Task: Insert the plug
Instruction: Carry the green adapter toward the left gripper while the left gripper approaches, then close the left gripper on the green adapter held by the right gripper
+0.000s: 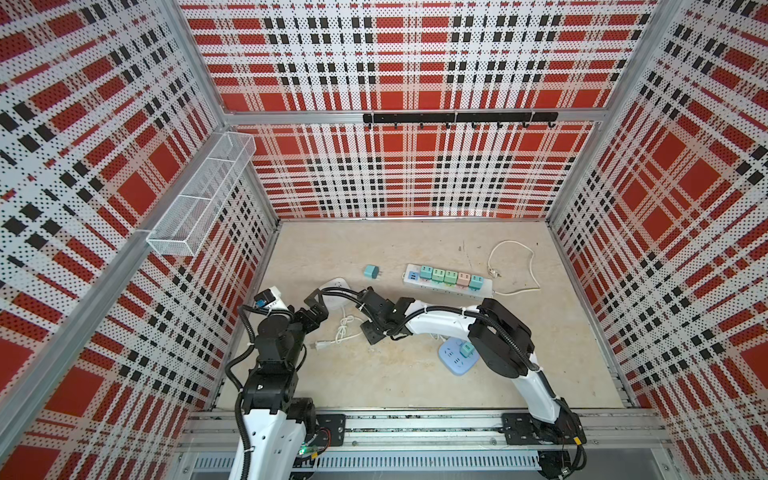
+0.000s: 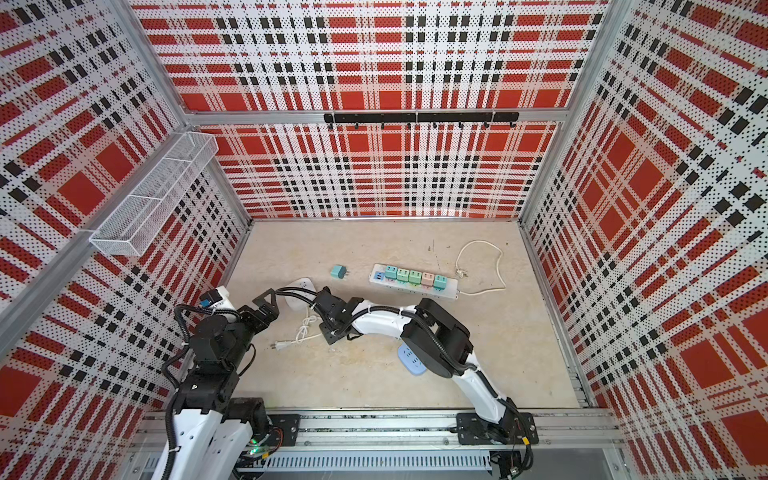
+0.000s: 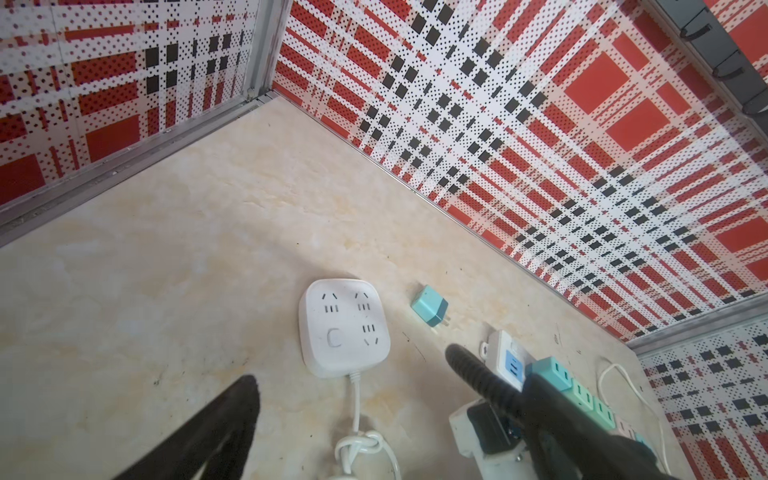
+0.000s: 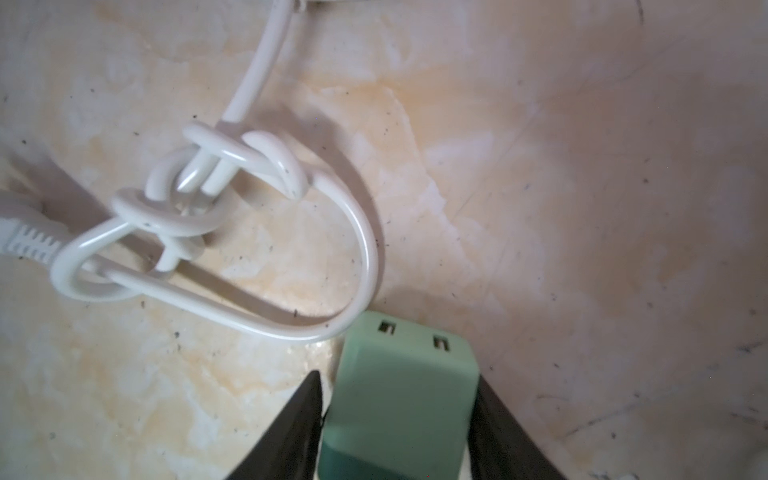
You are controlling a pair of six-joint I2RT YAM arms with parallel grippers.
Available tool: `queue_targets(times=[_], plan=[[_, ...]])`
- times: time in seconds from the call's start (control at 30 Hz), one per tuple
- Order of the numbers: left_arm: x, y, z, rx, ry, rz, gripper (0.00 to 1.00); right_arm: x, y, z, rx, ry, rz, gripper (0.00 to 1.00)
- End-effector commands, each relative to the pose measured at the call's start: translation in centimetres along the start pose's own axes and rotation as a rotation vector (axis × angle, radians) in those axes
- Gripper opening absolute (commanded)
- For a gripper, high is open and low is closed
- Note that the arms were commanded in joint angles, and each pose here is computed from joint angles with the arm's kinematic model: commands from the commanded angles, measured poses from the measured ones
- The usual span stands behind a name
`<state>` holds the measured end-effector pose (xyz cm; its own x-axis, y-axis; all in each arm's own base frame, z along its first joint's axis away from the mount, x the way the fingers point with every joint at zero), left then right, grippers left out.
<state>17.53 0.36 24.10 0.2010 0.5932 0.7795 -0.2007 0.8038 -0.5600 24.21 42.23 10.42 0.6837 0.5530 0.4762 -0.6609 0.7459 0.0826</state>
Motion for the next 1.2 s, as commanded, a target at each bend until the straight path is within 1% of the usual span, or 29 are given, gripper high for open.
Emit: queue_targets(times=[0.0, 0.13, 0.23, 0.33, 0.43, 0.47, 0.57, 0.63, 0.73, 0.8, 0.87, 0.97, 1.03, 1.1, 1.17], plan=[[1.0, -0.2, 0.6, 0.031, -0.043, 0.023, 0.99, -0.5, -0.2, -1.1, -0.033, 0.025, -0.002, 0.45], [1.0, -0.2, 0.6, 0.031, -0.04, 0.029, 0.99, -0.9, -0.7, -0.3, -0.037, 0.018, -0.012, 0.38], [1.0, -0.3, 0.5, 0.016, -0.037, 0.03, 0.99, -0.7, -1.2, 1.7, 0.005, -0.042, -0.02, 0.37], [1.0, -1.0, 0.4, -0.058, -0.015, 0.026, 0.99, -0.2, -2.1, 5.0, 0.039, -0.154, -0.014, 0.36], [0.7, -1.5, 0.1, -0.13, 0.008, 0.07, 0.99, 0.0, -3.1, 8.7, 0.063, -0.3, 0.008, 0.33], [0.6, -1.9, -0.1, -0.173, 0.021, 0.072, 0.99, 0.0, -3.6, 10.1, 0.061, -0.353, 0.016, 0.33], [0.2, -3.1, -0.8, -0.314, 0.086, 0.035, 0.99, -0.5, -4.6, 13.2, 0.045, -0.483, 0.063, 0.3], [-0.1, -3.9, -1.4, -0.377, 0.145, 0.024, 1.0, -1.2, -5.0, 14.8, 0.035, -0.57, 0.103, 0.29], [-1.0, -5.7, -2.3, -0.448, 0.236, -0.033, 1.0, -2.8, -5.9, 17.2, 0.003, -0.73, 0.152, 0.28], [-2.2, -7.6, -2.7, -0.487, 0.286, -0.116, 1.0, -4.0, -6.8, 18.6, -0.041, -0.832, 0.167, 0.29], [-3.4, -9.8, -2.6, -0.529, 0.32, -0.191, 0.99, -5.2, -7.5, 19.6, -0.094, -0.905, 0.187, 0.29], [-5.0, -12.9, -1.6, -0.641, 0.35, -0.282, 0.97, -6.3, -8.3, 20.6, -0.165, -0.979, 0.217, 0.24], [-5.7, -14.5, -0.9, -0.718, 0.369, -0.311, 0.97, -7.0, -8.5, 20.8, -0.18, -1.01, 0.261, 0.23], [-6.4, -15.9, 0.0, -0.794, 0.39, -0.325, 0.98, -7.3, -8.2, 20.7, -0.17, -1.025, 0.327, 0.19], [-7.1, -17.0, 0.8, -0.858, 0.416, -0.346, 0.97, -7.4, -8.0, 20.6, -0.157, -1.037, 0.358, 0.17]])
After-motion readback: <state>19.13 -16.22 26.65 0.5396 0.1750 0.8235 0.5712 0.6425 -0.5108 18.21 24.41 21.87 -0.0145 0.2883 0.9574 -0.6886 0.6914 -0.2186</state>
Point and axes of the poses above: each gripper's point midway between its finger pads, its own z axis back along the fingers, its own y axis along the line the jaws close on, x = y × z, the point moved 9 cm from there along z, back along the fingers, and after that the axes turned 3 degrees about z, right-handed, at the moved point
